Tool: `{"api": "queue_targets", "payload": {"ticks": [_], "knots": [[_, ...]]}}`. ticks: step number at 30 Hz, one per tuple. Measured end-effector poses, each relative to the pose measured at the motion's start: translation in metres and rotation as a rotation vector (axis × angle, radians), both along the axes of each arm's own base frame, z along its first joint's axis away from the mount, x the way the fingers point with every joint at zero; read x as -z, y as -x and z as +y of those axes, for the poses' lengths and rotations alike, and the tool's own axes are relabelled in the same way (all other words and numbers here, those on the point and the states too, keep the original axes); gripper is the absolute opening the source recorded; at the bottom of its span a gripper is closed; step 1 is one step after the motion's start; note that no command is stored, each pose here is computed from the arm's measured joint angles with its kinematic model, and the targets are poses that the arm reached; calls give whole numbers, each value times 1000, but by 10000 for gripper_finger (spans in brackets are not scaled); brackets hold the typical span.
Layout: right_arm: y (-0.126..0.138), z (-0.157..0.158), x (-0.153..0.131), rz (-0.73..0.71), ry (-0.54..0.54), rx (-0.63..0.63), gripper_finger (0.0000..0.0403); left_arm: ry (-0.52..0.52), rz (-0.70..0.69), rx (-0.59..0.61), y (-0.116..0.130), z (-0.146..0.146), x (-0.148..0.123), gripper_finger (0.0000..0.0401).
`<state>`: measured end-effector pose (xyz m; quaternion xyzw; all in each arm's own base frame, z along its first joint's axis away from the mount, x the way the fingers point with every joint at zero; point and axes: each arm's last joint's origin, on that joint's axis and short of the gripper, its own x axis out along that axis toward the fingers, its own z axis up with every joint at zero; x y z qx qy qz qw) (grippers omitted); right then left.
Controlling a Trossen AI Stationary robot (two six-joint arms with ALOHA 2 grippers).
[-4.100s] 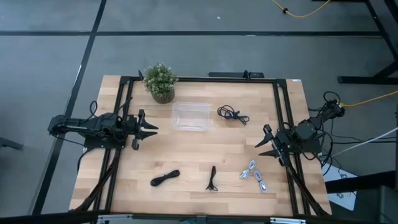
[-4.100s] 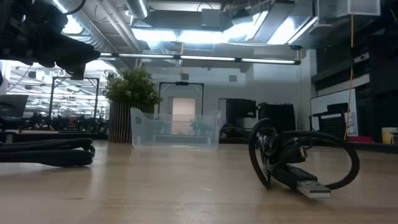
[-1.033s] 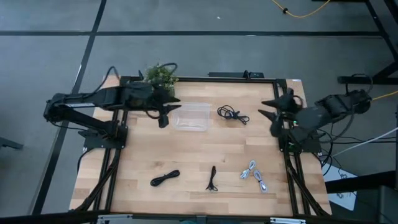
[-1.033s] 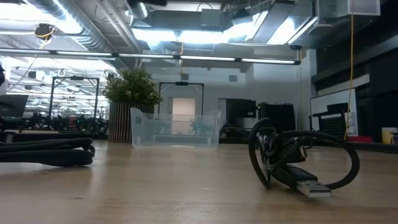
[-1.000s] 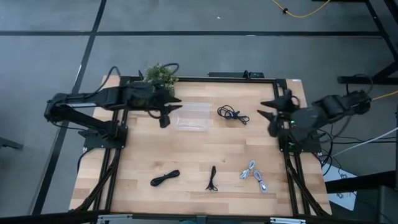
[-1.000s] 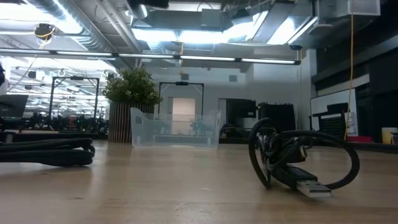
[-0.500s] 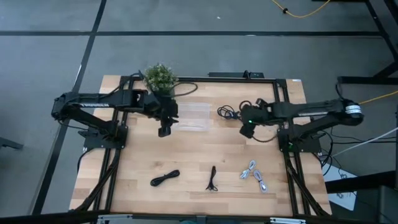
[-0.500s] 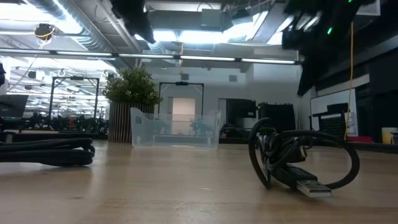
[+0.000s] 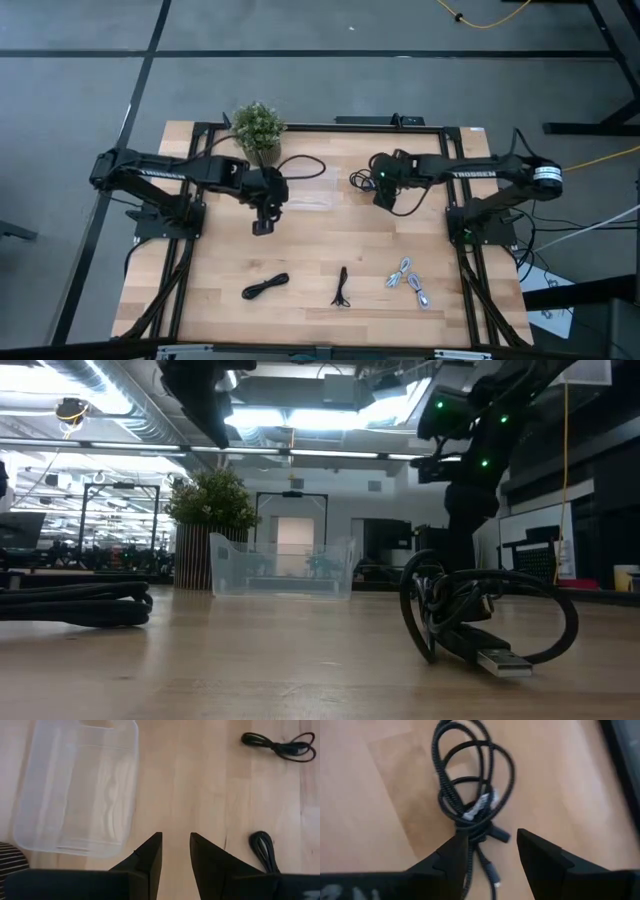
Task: Pick and place USB-C Cables
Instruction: Put the left black charger cable into the transparent bin
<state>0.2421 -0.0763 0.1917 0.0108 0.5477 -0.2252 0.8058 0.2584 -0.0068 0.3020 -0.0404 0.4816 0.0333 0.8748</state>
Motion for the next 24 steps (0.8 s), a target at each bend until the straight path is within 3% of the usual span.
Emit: {"api": "queue_targets", "payload": {"ticks": [10,13,17,20,24], "knots": [[0,-14,9,-35,-148,47,174,-5,9,53,0,-14,1,93],[3,-10,10,-50,-279,186,174,1,10,66,1,-19,1,93],[12,6,14,39,-441,342,174,63,44,23,2,-26,5,93],[17,20,16,126,-445,369,174,107,67,-33,1,-35,9,93],[17,38,17,172,-397,350,174,38,138,-5,-2,-45,29,93]]}}
